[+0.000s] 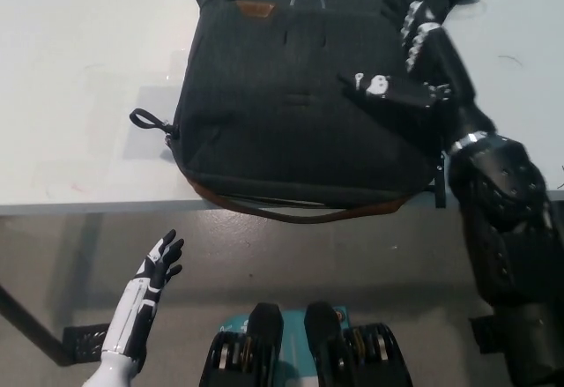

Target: A bag is kept in the middle of the table with its flap loosely closed and the robot uses its right hand to adjust it and opens it

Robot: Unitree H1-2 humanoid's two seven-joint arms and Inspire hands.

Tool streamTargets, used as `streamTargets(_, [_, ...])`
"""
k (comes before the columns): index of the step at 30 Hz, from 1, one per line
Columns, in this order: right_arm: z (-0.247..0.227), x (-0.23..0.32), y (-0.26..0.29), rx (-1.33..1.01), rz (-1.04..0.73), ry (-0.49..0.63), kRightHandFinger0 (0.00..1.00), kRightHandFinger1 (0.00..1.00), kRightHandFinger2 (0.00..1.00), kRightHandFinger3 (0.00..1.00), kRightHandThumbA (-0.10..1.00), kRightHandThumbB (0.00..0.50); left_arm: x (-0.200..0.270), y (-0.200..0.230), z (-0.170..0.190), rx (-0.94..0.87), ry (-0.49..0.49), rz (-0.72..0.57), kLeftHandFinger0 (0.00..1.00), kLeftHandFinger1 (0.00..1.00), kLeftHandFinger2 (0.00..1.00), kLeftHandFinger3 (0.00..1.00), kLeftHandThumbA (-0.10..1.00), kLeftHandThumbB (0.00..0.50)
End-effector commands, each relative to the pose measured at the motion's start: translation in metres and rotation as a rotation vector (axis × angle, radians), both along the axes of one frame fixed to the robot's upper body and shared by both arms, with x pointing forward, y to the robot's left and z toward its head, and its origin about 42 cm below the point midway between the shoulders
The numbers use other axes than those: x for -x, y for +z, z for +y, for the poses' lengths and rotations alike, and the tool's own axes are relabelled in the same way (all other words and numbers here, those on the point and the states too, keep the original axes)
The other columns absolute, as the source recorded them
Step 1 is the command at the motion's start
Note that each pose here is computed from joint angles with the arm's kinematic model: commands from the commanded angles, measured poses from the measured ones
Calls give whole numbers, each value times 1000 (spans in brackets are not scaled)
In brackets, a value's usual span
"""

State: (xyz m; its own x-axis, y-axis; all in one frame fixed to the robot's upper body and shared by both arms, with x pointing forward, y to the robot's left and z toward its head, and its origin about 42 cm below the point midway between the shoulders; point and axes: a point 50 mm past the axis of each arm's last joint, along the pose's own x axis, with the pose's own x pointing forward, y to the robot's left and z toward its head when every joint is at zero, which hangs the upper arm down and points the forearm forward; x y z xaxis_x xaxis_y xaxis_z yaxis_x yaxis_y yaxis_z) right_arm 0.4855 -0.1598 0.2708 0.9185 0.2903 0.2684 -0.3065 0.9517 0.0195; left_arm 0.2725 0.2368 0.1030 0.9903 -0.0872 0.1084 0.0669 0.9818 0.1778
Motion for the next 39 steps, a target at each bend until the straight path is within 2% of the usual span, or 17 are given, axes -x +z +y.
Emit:
streamTargets(1, [22, -10, 17, -47, -28, 109, 1000, 1000, 1000, 1000, 1000, 317, -3, 9, 2, -20, -22, -47, 1000, 1000, 1000, 1000, 1000, 52])
streamTargets(4, [25, -9, 9, -44, -8, 147, 1000, 1000, 1000, 1000, 1000, 352, -6, 10, 2, -29, -25, -54, 1000, 1000, 1000, 1000, 1000, 59])
streamTargets(7, [27, -6, 0, -38, 1, 156, 1000, 1000, 1000, 1000, 1000, 363, -6, 11, 3, -33, -26, -54, 1000, 1000, 1000, 1000, 1000, 56])
streamTargets(11, [26, 3, -6, -57, 26, 157, 1000, 1000, 1000, 1000, 1000, 333, -8, 12, 3, -27, -31, -54, 1000, 1000, 1000, 1000, 1000, 55])
streamTargets(12, [24, 4, -7, -62, 44, 133, 1000, 1000, 1000, 1000, 958, 328, -8, 12, 3, -35, -31, -59, 1000, 1000, 1000, 1000, 1000, 47])
streamTargets(13, [24, 4, -7, -64, 50, 124, 912, 958, 1000, 1000, 912, 327, -9, 13, 3, -38, -30, -61, 1000, 1000, 1000, 1000, 1000, 46])
streamTargets(14, [23, 4, -8, -119, 69, 117, 582, 644, 719, 791, 627, 299, -9, 13, 3, -39, -29, -62, 1000, 1000, 1000, 1000, 1000, 46])
streamTargets(16, [23, 4, -10, -112, 38, 56, 105, 263, 392, 327, 183, 267, -10, 13, 3, -34, -29, -62, 1000, 1000, 1000, 1000, 1000, 57])
streamTargets(17, [23, 4, -10, -108, 36, 46, 58, 273, 472, 359, 94, 263, -10, 13, 3, -33, -29, -62, 1000, 1000, 1000, 1000, 1000, 59])
streamTargets(18, [23, 6, -9, -105, 24, 29, 2, 238, 501, 374, -92, 255, -10, 13, 3, -35, -29, -64, 1000, 1000, 1000, 1000, 1000, 61])
streamTargets(19, [21, 9, -4, -75, 20, 7, 0, 283, 549, 504, -100, 193, -12, 14, 4, -38, -30, -63, 1000, 1000, 1000, 1000, 1000, 60])
streamTargets(20, [20, 10, -2, -68, 19, 3, 0, 280, 547, 575, -100, 174, -13, 15, 3, -38, -31, -64, 1000, 1000, 1000, 1000, 1000, 60])
streamTargets(22, [19, 13, 3, -57, 20, 8, 0, 236, 521, 639, -100, 139, -13, 16, 4, -42, -31, -69, 1000, 1000, 1000, 1000, 1000, 63])
streamTargets(25, [19, 14, 5, -63, 18, 24, 0, 263, 615, 736, -100, 114, -14, 16, 3, -39, -31, -67, 1000, 1000, 1000, 1000, 1000, 59])
streamTargets(29, [17, 12, 6, -73, 30, 28, 0, 290, 668, 750, -100, 100, -17, 18, 4, -46, -33, -76, 1000, 1000, 1000, 1000, 1000, 46])
streamTargets(34, [16, 11, 5, -82, 30, 22, 0, 309, 680, 745, -100, 107, -20, 19, 5, -55, -29, -73, 1000, 1000, 1000, 1000, 1000, 51])
streamTargets(39, [12, 21, 7, -79, -13, 13, 0, 331, 682, 700, -100, 108, -23, 23, 4, -51, -35, -77, 1000, 1000, 1000, 1000, 1000, 30])
